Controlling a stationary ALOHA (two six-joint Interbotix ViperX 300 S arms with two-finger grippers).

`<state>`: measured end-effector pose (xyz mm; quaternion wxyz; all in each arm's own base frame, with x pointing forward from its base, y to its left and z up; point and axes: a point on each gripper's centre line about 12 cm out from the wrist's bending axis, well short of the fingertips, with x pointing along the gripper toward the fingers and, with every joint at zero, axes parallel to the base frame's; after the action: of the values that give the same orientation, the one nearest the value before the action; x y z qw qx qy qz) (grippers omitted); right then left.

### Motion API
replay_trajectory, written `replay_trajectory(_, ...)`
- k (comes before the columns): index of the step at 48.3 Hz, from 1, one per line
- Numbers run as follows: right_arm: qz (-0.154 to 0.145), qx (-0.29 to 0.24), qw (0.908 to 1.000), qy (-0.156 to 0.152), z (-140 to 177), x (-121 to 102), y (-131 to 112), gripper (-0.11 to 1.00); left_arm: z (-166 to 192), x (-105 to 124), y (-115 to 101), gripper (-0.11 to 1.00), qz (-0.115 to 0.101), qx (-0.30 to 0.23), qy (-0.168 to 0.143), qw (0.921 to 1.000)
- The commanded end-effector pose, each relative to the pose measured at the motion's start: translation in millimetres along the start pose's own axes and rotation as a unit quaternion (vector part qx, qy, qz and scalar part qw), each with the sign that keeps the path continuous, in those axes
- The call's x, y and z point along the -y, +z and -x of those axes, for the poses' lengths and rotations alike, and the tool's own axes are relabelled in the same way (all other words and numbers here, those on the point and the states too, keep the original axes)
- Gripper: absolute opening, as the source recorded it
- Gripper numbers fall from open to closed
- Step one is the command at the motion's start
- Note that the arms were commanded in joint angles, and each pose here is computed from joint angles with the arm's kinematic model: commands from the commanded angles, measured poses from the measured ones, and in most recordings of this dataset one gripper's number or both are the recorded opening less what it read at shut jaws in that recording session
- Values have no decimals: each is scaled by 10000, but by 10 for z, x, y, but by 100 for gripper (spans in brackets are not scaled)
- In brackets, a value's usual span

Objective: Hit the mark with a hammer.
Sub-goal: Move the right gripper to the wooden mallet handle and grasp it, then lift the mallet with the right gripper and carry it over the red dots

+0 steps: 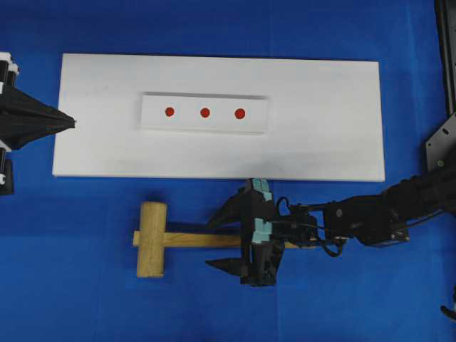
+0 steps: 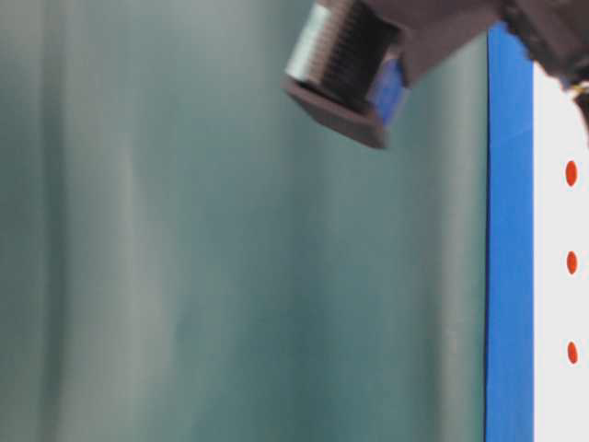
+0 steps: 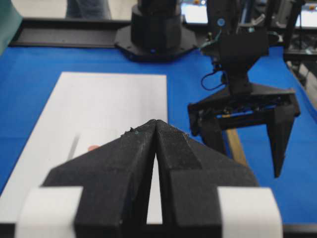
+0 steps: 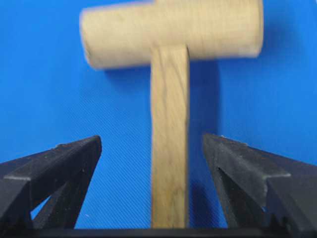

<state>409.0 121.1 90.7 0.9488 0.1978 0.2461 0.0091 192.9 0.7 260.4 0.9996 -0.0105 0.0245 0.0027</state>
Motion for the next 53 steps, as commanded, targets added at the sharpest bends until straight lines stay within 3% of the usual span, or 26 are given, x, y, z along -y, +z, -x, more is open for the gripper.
replay_trajectory(1, -70, 44, 10000, 43, -35, -69, 56, 89, -10, 0, 18, 0, 23, 31, 1, 10000)
replay_trajectory(19, -44, -123, 9999, -106, -97, 9, -69, 84, -10, 0, 16, 0, 23, 23, 1, 10000)
replay_trajectory(22, 17, -131, 9999, -107, -97, 10, -71, 72, -7, 0, 20, 0, 30, 38, 3, 10000)
replay_trajectory(30, 155, -214, 9996, -103, -88, 0, -71, 24, -7, 0, 19, 0, 23, 31, 1, 10000)
replay_trajectory(34, 168, -214, 9996, -82, -70, -18, -43, 9, -7, 0, 20, 0, 23, 38, 1, 10000)
replay_trajectory(43, 170, -5, 9998, 47, 50, -102, 169, 9, -7, 0, 20, 0, 23, 38, 1, 10000)
replay_trajectory(53, 393, 233, 9985, 295, 294, -282, 508, 9, -5, 0, 22, 0, 23, 38, 1, 10000)
